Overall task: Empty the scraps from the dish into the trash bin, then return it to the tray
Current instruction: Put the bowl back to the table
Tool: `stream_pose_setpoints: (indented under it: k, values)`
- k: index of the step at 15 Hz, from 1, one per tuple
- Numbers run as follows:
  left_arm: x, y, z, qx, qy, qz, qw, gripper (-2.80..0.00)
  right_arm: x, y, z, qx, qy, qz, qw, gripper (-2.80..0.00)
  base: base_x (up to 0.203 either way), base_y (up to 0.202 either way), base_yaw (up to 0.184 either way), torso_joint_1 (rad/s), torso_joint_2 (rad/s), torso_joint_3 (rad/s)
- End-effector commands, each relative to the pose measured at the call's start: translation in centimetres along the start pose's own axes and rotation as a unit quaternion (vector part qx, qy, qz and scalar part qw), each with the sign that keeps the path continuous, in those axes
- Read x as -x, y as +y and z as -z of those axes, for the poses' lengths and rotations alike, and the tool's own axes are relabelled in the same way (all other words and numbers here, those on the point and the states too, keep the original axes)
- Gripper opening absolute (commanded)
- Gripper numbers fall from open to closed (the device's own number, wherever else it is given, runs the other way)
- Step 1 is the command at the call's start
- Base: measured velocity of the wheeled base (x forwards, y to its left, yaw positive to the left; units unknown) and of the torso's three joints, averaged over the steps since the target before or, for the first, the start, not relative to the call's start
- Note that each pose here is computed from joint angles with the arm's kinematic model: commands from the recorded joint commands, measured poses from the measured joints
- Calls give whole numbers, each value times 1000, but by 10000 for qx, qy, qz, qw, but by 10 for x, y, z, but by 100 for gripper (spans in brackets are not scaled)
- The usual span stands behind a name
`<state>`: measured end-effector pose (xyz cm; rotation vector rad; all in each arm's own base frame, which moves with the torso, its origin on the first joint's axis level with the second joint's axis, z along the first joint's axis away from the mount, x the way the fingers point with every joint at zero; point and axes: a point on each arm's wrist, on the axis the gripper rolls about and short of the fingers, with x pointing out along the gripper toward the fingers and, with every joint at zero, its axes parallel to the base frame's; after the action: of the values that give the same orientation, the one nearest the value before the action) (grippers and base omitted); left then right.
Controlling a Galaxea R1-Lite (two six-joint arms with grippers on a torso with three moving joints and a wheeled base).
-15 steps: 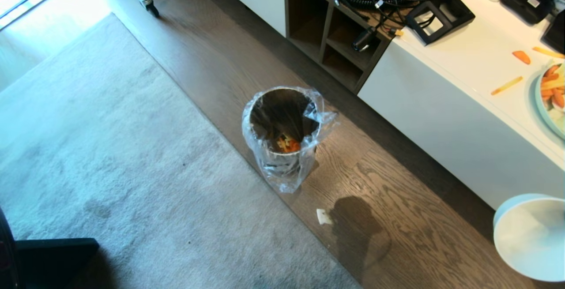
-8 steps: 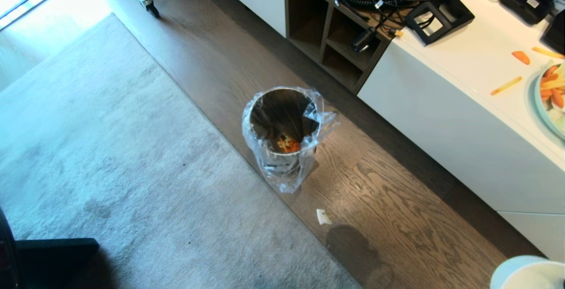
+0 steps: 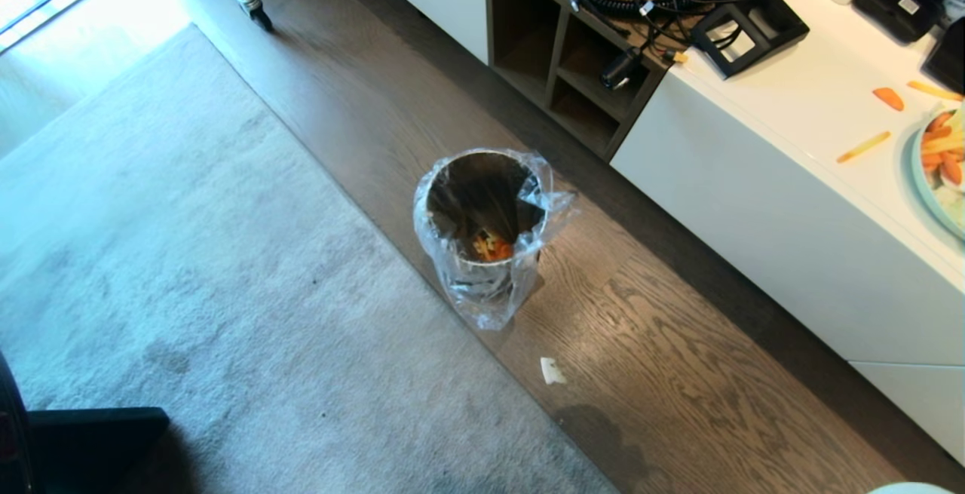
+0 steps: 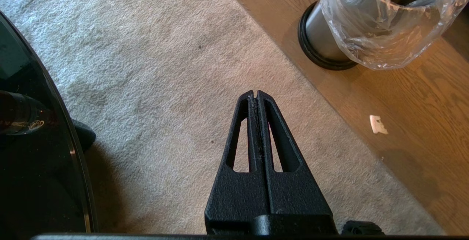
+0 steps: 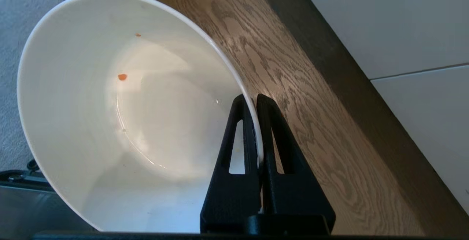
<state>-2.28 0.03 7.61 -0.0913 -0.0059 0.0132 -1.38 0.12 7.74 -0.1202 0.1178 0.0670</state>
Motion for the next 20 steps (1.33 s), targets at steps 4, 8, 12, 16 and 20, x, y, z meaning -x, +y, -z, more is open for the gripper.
stream_pose_setpoints:
  k: [4, 8, 12, 16, 20]
  values:
    - [0, 0, 0, 4, -4, -2, 10000, -280, 9, 1, 3, 45, -587, 57, 9982, -280, 0, 0, 0, 0, 0, 0]
    - [0, 0, 0, 4, -4, -2, 10000, -280, 9, 1, 3, 37, -582, 56, 9983, -280, 0, 0, 0, 0, 0, 0]
    - [0, 0, 0, 4, -4, -2, 10000, -280, 9, 1, 3, 37, -582, 56, 9983, -280, 0, 0, 0, 0, 0, 0]
    - [0, 0, 0, 4, -4, -2, 10000, -280, 9, 1, 3, 37, -582, 56, 9983, -280, 0, 0, 0, 0, 0, 0]
    - [0, 0, 0, 4, -4, -2, 10000, -280, 9, 1, 3, 37, -582, 56, 9983, -280, 0, 0, 0, 0, 0, 0]
